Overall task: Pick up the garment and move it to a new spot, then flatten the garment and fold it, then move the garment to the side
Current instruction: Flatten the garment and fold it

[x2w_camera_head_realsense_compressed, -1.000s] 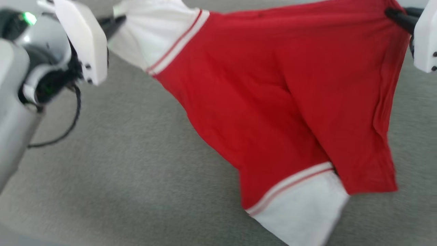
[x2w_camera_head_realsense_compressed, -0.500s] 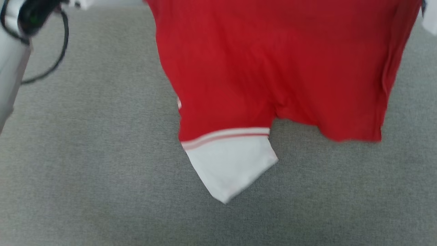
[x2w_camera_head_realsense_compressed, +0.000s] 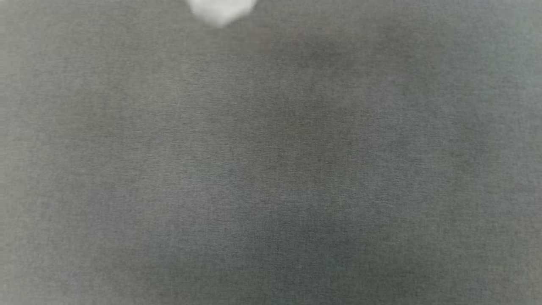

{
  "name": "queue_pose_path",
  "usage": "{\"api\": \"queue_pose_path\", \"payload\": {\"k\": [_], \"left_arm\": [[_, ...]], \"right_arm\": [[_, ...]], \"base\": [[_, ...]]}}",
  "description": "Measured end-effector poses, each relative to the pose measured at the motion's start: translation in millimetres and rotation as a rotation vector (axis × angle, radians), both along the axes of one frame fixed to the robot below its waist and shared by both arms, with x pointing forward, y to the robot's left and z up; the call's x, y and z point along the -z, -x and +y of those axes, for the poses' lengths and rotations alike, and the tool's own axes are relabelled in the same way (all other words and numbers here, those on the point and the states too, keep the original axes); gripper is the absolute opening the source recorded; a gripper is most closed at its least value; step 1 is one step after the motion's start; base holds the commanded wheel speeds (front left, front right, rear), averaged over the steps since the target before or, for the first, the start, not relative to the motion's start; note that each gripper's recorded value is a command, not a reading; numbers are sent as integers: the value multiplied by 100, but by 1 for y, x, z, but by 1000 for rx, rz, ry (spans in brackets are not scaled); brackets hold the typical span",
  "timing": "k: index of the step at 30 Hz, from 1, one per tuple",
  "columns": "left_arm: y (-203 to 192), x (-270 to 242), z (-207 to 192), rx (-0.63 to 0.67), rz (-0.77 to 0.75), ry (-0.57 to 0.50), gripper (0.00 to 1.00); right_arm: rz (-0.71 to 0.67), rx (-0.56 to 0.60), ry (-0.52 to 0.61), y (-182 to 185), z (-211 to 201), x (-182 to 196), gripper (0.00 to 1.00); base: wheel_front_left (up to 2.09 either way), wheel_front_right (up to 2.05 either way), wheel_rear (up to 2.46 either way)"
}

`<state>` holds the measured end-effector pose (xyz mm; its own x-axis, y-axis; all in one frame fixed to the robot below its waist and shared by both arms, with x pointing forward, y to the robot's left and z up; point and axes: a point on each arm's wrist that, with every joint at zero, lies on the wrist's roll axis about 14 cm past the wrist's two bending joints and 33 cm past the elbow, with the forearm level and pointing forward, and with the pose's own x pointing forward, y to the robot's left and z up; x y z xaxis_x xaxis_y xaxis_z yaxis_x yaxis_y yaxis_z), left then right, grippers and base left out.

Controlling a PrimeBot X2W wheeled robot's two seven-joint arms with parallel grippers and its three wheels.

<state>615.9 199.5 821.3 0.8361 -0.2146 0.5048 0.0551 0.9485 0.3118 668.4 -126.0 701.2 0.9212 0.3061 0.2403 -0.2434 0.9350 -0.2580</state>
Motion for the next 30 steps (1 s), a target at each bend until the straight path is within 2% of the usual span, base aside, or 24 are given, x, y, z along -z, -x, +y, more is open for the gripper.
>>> {"api": "queue_pose_path", "payload": {"k": [3, 8, 9, 15, 23, 24, 26, 30], "left_arm": [[5, 9, -1, 40, 24, -11, 0], [9, 85, 15, 33, 203, -11, 0], [9, 85, 15, 33, 203, -11, 0], [31, 186, 17, 40, 534, 14, 0], [98, 283, 22, 87, 950, 88, 0], [117, 298, 25, 95, 1028, 108, 0], [137, 315, 25, 96, 1106, 146, 0], [177, 342, 21, 89, 1236, 145, 0]], "right_arm": [[51, -19, 41, 1, 15, 21, 0], [214, -42, 87, 11, 26, 82, 0], [214, -42, 87, 11, 26, 82, 0], [411, -74, 82, 34, 33, 150, 0], [622, -129, 62, 79, 33, 207, 0], [678, -140, 65, 94, 29, 221, 0], [730, -155, 55, 109, 27, 232, 0], [829, -179, 58, 141, 18, 252, 0]], "base": [[0, 0, 0], [0, 0, 0], [0, 0, 0], [0, 0, 0], [0, 0, 0], [0, 0, 0], [0, 0, 0], [0, 0, 0]]}}
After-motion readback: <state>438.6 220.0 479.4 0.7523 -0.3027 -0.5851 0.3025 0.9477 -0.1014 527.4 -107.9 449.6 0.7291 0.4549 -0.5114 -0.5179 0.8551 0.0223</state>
